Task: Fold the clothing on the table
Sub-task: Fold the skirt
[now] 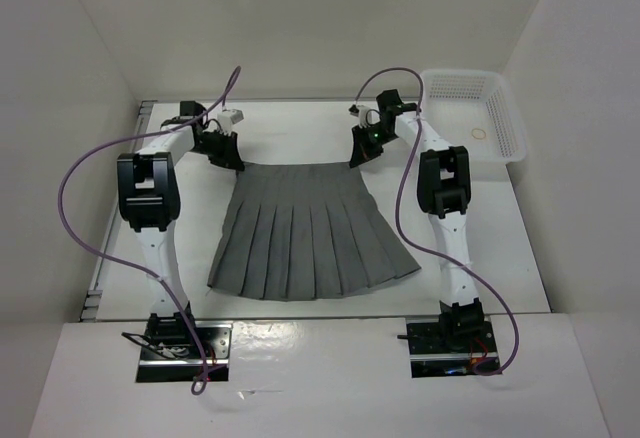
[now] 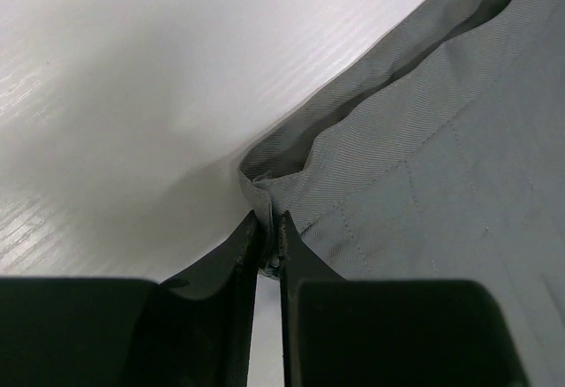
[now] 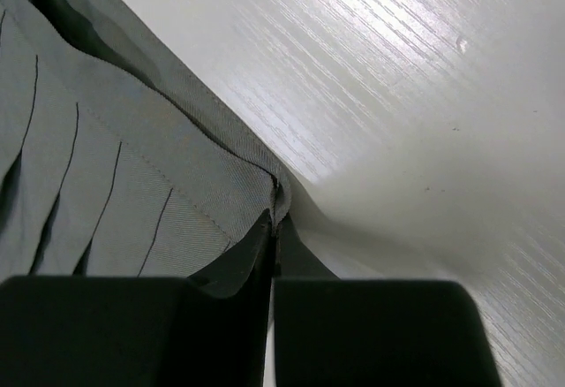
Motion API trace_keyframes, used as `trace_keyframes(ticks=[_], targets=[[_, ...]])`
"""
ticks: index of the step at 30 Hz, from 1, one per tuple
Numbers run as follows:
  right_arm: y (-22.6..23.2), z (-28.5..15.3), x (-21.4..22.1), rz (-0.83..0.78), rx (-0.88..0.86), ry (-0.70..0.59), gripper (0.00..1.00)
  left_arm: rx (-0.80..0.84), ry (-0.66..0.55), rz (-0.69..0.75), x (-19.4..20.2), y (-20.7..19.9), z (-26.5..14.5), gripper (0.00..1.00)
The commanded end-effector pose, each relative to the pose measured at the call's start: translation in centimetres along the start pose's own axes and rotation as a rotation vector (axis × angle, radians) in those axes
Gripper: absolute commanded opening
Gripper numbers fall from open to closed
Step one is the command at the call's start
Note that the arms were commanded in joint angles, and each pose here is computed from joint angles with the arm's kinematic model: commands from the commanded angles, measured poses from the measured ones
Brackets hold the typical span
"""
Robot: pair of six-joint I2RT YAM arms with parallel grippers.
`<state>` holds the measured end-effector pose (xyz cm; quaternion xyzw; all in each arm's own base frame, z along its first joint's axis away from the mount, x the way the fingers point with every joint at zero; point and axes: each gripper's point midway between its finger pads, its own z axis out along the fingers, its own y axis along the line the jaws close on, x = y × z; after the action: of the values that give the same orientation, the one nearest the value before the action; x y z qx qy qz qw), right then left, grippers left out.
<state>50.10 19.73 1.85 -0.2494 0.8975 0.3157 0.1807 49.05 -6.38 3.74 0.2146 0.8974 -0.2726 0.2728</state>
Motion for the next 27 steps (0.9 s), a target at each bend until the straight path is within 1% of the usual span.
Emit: trace_keyframes(ticks=[1,4,7,9,12,18,22,27], targets=[[-0.9,-1.0,-0.3,-0.026,0.095,0.005,0.0,0.083,-0.03,-0.007,-1.0,-0.5,-0.1,0.0],[-0.7,-1.7,-1.5,-0.034,0.109,-0.016,0.0,0.093,-0.033,-0.008,-1.3,-0.6,-0.1,0.02],[-0.7,-2.7,-3.2,-0.051,0.139,-0.051,0.0,0.074,-0.034,0.019,-1.9,-0.5,-0.1,0.02],[-0.5,-3.7,-4.8,-0.065,0.163,-0.086,0.0,0.07,-0.052,0.047,-3.2,-0.7,-0.2,0.02],[-0.2,-5.2,-6.8,-0.092,0.193,-0.125,0.0,0.083,-0.052,0.042,-3.7,-0.8,-0.3,0.03],[1.0,-9.2,-10.5,-0.154,0.265,-0.222,0.0,0.065,-0.12,0.106,-7.6,-0.8,-1.9,0.03],[1.7,-10.7,-11.4,-0.172,0.289,-0.252,0.0,0.035,-0.174,0.138,-10.4,-0.9,-3.3,0.04],[2.1,-13.5,-13.0,-0.186,0.367,-0.308,0.0,-0.004,-0.243,0.186,-14.0,-1.5,-5.8,0.04]])
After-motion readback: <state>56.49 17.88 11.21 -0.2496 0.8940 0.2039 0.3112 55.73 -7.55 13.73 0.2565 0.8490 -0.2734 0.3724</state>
